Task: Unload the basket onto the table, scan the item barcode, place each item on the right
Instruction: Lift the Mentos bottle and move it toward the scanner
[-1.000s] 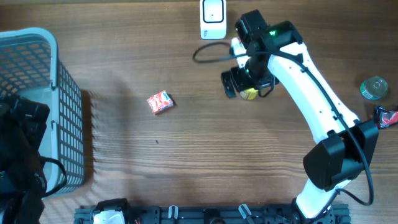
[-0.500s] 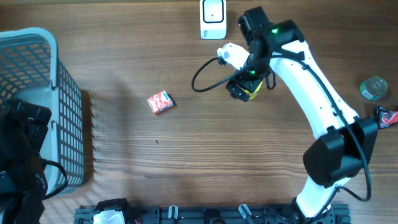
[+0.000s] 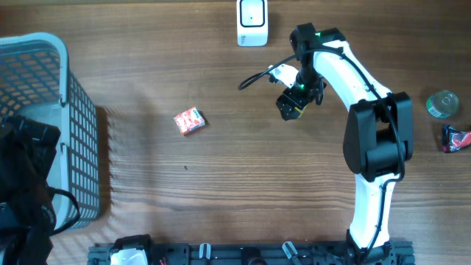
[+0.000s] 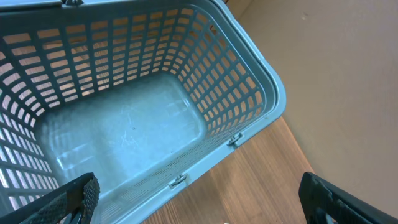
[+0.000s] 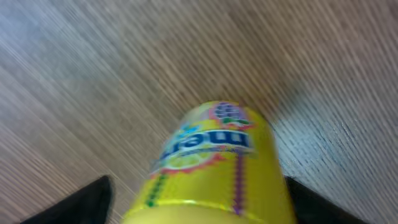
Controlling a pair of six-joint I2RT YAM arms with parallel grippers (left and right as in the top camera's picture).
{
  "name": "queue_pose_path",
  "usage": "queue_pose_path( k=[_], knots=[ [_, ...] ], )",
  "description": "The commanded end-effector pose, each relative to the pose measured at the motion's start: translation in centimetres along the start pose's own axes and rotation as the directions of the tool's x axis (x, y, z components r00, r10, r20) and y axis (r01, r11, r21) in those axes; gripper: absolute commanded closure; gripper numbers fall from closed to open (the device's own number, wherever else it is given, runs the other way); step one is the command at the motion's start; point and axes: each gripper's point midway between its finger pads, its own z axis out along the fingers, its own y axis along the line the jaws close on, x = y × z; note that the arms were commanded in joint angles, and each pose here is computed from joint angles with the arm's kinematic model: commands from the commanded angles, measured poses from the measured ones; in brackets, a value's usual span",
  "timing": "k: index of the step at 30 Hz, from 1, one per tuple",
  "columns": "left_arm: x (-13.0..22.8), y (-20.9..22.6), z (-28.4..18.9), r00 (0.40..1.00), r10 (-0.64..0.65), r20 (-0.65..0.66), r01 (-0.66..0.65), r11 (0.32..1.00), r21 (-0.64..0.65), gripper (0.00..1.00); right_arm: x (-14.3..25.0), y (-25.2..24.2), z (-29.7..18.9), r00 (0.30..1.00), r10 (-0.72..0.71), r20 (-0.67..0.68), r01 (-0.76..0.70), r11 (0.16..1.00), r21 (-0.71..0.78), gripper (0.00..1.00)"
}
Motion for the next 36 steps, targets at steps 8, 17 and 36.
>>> queue_pose_path(
  k=[8, 17, 36],
  knots=[
    [-0.2, 0.3, 0.1, 1.0, -0.018, 0.013, 0.018, 1.0, -0.016, 0.0, -0.5, -2.2, 0.3, 0.925, 0.379, 0.037, -0.381, 0.918, 0.108, 0.53],
    [-0.1, 0.6, 0.1, 1.0, -0.01, 0.013, 0.011, 0.999, -0.031, 0.0, -0.5, 0.1, 0.4, 0.19, 0.982, -0.005, -0.982, 0.19, -0.015, 0.5],
    [-0.1, 1.2, 0.1, 1.0, 0.002, 0.017, -0.001, 0.998, -0.058, 0.0, -2.1, -1.4, 0.2, -0.647, 0.762, -0.004, -0.759, -0.645, -0.09, 0.0]
  ],
)
